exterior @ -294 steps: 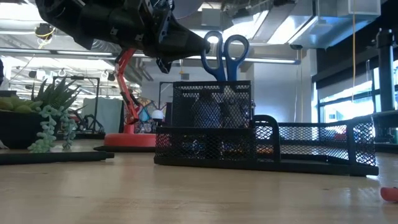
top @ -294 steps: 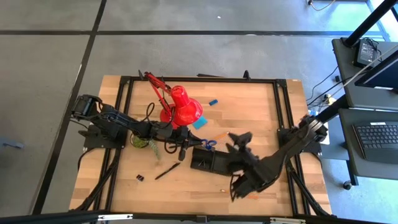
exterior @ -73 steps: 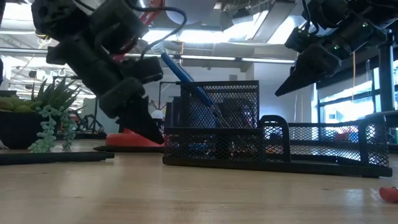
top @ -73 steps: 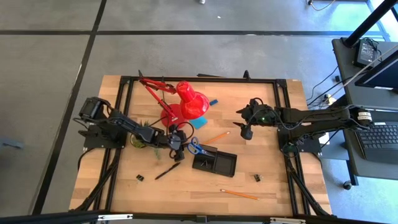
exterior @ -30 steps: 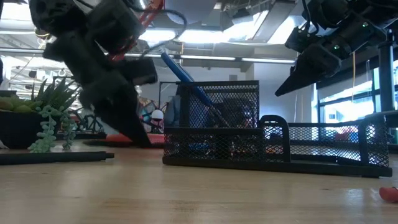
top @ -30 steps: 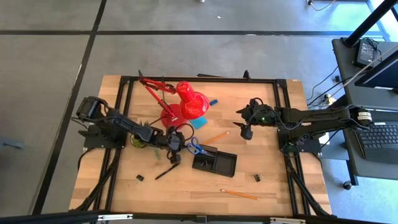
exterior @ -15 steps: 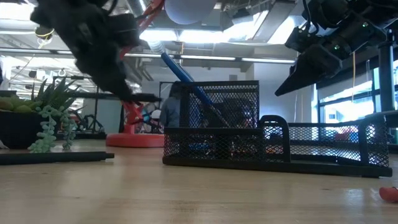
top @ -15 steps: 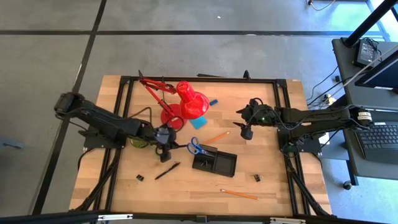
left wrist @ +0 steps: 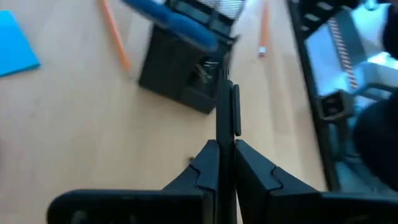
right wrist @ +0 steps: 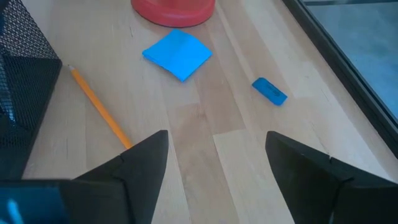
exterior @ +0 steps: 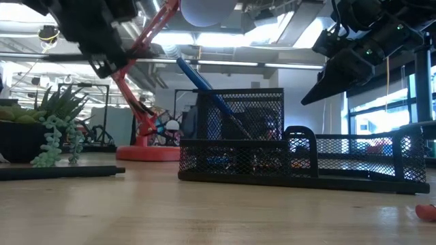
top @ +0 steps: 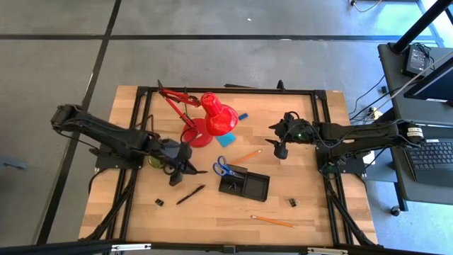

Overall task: Pick and place office supplies into organizer
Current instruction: Put the top black mechanical pen into the desk organizer

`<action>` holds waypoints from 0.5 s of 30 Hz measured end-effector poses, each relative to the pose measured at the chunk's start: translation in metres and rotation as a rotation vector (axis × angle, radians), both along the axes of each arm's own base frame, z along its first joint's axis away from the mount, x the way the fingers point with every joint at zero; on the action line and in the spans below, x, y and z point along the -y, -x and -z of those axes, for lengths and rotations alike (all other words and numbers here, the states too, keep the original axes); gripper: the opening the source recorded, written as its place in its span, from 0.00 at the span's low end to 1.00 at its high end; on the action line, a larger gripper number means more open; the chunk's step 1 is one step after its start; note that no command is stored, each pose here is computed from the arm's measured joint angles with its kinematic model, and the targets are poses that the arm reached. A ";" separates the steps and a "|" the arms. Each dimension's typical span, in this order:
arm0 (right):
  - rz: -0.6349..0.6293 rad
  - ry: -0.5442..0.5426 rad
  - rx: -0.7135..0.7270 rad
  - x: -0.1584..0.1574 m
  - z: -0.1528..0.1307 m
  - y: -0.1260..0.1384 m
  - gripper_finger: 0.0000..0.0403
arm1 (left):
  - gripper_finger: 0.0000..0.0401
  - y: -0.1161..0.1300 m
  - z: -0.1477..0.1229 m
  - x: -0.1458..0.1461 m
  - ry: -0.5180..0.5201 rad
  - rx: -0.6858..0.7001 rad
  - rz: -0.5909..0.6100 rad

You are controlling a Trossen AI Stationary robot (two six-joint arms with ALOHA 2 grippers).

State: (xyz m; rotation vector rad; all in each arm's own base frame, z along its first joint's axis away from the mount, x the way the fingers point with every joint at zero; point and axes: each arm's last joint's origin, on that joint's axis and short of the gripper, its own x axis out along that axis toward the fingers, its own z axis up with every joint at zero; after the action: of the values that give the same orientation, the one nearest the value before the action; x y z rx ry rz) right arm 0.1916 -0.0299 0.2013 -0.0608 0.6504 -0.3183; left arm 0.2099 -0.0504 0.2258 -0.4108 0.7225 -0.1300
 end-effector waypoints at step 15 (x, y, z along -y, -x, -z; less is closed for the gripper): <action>-0.002 0.002 -0.001 0.000 0.000 0.000 0.68 | 0.06 -0.007 -0.043 0.009 -0.195 0.499 0.118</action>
State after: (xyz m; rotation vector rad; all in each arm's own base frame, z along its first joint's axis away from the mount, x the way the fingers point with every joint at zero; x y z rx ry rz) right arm 0.1916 -0.0299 0.2013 -0.0634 0.6509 -0.3172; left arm 0.2168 -0.0593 0.2684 -0.1368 0.2623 -0.2605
